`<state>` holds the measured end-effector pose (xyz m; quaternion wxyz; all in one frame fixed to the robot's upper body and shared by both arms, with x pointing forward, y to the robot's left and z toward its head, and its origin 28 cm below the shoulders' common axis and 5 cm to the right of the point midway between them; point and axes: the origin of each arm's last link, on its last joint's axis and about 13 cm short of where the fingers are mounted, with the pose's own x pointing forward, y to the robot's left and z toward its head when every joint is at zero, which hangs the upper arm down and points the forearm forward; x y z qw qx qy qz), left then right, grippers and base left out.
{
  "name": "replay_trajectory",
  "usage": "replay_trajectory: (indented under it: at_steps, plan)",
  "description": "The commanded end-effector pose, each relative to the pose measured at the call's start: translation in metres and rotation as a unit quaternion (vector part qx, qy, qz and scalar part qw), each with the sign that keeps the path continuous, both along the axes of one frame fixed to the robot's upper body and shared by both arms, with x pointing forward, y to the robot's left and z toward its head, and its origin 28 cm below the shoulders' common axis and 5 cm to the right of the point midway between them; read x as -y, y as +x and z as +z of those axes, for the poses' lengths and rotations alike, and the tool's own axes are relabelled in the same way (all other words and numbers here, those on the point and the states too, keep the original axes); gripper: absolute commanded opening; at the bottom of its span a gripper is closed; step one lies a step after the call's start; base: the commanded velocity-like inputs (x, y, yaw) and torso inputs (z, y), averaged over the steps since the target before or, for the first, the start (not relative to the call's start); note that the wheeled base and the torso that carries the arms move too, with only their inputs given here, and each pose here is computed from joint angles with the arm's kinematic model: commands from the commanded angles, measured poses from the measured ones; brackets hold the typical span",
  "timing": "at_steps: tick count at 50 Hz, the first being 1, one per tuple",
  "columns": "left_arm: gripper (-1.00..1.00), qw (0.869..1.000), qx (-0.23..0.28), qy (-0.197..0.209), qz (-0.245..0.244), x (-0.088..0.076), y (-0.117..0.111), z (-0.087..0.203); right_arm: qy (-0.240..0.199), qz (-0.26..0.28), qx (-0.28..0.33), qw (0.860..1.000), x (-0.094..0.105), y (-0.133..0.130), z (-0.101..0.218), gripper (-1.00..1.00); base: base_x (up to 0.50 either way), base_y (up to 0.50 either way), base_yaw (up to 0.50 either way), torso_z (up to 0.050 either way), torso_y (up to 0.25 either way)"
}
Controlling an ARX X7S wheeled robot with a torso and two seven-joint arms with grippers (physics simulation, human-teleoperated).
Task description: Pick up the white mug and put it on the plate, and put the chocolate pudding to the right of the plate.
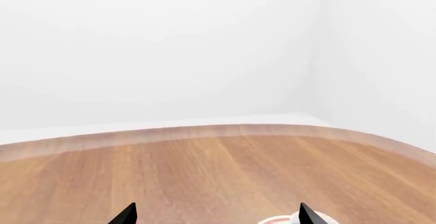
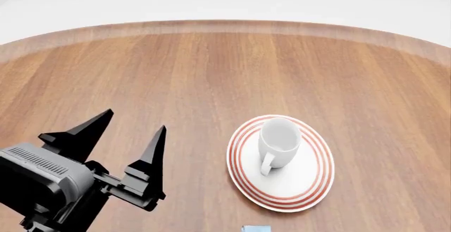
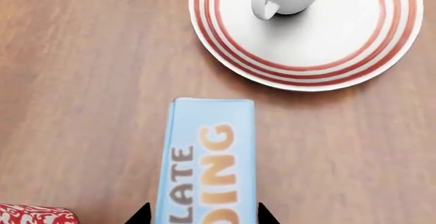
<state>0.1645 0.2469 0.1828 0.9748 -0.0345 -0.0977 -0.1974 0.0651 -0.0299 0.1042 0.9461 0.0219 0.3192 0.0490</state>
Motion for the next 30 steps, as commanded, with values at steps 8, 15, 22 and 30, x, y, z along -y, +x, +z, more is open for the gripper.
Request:
replay_trajectory:
  at_steps: [8, 15, 22, 30]
  plan:
    - [1.0, 1.0, 0.013, -0.014, -0.004, -0.002, 0.002, 0.004, 0.013, 0.015, 0.036, 0.999, 0.001, 0.002, 0.012, -1.0, 0.0, 0.0, 0.0, -0.002, 0.0]
    - [1.0, 1.0, 0.015, -0.015, -0.003, -0.002, 0.002, 0.005, 0.028, 0.011, 0.083, 0.996, 0.009, -0.007, 0.039, -1.0, 0.0, 0.0, 0.0, 0.0, 0.0]
    - [1.0, 1.0, 0.017, -0.016, -0.002, -0.003, 0.0, 0.007, 0.036, 0.015, 0.138, 0.99, 0.017, -0.009, 0.043, -1.0, 0.0, 0.0, 0.0, 0.0, 0.0]
    - [1.0, 1.0, 0.018, -0.017, -0.001, -0.003, 0.0, 0.007, 0.041, -0.004, 0.197, 0.98, 0.032, -0.002, 0.048, -1.0, 0.0, 0.0, 0.0, 0.0, 0.0]
